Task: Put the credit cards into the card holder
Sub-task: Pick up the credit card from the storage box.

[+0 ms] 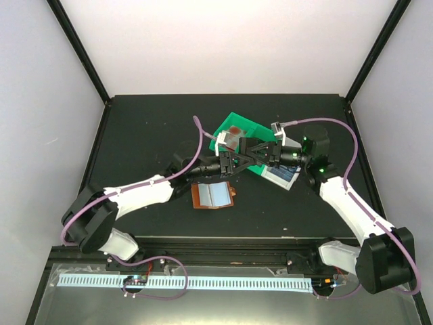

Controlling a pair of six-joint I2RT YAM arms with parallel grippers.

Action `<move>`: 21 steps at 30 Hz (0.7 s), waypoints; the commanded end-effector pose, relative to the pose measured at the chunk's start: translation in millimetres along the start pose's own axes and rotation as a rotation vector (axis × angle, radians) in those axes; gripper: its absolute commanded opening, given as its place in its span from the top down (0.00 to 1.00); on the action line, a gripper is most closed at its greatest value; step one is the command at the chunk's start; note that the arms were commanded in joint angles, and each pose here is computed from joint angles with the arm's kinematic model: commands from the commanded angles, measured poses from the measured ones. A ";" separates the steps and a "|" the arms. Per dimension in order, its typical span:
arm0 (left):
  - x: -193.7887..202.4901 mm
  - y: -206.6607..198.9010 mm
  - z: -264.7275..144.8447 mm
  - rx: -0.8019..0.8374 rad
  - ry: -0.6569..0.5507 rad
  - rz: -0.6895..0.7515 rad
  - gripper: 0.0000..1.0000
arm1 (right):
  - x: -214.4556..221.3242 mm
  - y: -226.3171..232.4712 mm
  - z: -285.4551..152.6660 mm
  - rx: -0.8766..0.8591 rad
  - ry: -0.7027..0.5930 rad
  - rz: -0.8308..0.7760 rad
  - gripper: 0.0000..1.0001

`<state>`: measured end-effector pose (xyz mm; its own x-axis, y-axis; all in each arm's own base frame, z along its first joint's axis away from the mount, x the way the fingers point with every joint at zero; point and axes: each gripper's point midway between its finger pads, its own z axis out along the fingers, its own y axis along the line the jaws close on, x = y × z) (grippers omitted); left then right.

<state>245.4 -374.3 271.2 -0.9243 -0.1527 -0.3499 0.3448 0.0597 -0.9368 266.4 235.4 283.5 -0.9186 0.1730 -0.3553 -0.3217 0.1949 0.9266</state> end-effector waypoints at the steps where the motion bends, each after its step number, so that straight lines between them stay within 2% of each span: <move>1: -8.6 -9.9 -12.3 0.031 -0.027 0.019 0.84 | -0.1 25.8 -5.8 -0.069 0.019 -0.056 0.95; 3: -10.6 -11.5 -15.1 0.034 -0.031 0.021 0.86 | -1.0 26.4 -6.5 -0.073 0.014 -0.055 0.95; 7: -10.7 -13.4 -17.5 0.043 -0.018 0.023 0.98 | -4.7 31.9 -8.4 -0.088 -0.006 -0.069 0.94; 11: -11.8 -14.4 -19.8 0.058 -0.013 0.012 0.98 | -8.8 40.1 -11.8 -0.096 -0.035 -0.108 0.87; 15: -15.5 -19.6 -22.6 0.086 -0.018 -0.003 0.98 | -7.6 38.4 -13.4 -0.098 -0.046 -0.128 0.74; 21: -23.3 -32.7 -27.9 0.141 -0.042 -0.034 0.98 | -2.0 28.8 -14.0 -0.071 -0.045 -0.148 0.75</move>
<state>245.7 -353.9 293.2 -0.9324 -0.1537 -0.3272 0.3356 -0.0313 -0.9415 259.6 230.7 307.8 -0.8853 0.1916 -0.4238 -0.4019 0.1433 0.9044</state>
